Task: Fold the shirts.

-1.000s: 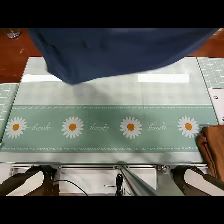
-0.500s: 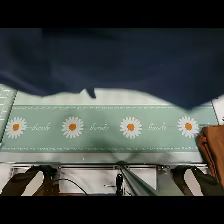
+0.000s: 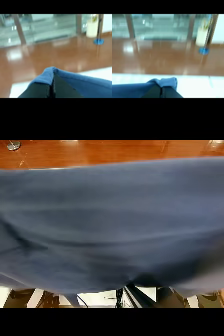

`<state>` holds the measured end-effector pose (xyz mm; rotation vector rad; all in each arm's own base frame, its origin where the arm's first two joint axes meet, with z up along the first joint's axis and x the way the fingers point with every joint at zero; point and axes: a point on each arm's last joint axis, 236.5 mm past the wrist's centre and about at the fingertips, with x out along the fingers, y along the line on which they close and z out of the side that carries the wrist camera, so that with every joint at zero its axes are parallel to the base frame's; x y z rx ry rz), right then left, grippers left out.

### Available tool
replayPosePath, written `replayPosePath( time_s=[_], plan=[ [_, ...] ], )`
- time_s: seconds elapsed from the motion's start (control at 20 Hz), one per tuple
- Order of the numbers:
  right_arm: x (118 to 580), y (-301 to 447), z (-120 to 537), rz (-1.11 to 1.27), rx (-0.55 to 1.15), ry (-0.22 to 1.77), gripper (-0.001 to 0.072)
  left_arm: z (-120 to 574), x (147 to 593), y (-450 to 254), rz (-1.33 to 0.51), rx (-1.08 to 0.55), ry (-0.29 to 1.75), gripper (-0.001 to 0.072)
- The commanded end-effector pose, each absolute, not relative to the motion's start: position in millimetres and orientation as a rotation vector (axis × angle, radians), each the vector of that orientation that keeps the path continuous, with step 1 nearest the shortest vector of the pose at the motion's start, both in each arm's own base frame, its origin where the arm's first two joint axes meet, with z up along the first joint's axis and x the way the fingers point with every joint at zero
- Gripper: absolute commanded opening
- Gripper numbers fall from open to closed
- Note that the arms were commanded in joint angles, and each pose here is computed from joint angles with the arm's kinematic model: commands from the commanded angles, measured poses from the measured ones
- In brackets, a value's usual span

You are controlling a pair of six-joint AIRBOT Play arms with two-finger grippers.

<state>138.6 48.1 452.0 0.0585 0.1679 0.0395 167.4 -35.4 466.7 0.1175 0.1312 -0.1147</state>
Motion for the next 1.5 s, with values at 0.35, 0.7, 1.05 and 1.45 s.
replayPosePath(
  time_s=[0.35,0.7,1.05,1.45],
  plan=[
    [319,9,242,0.172,0.323,0.61,0.002,222,359,-26,-0.174,-0.195,0.649,0.0028],
    [462,-23,142,0.204,0.639,0.644,0.0019,103,486,-45,-0.168,-0.349,0.736,0.0028],
    [538,-33,55,0.205,0.791,0.756,0.002,7,535,-62,-0.134,-0.509,0.922,0.0028],
    [500,-8,9,0.295,0.767,1.035,0.002,-21,475,-71,-0.263,-0.51,1.239,0.0029]
  ],
)
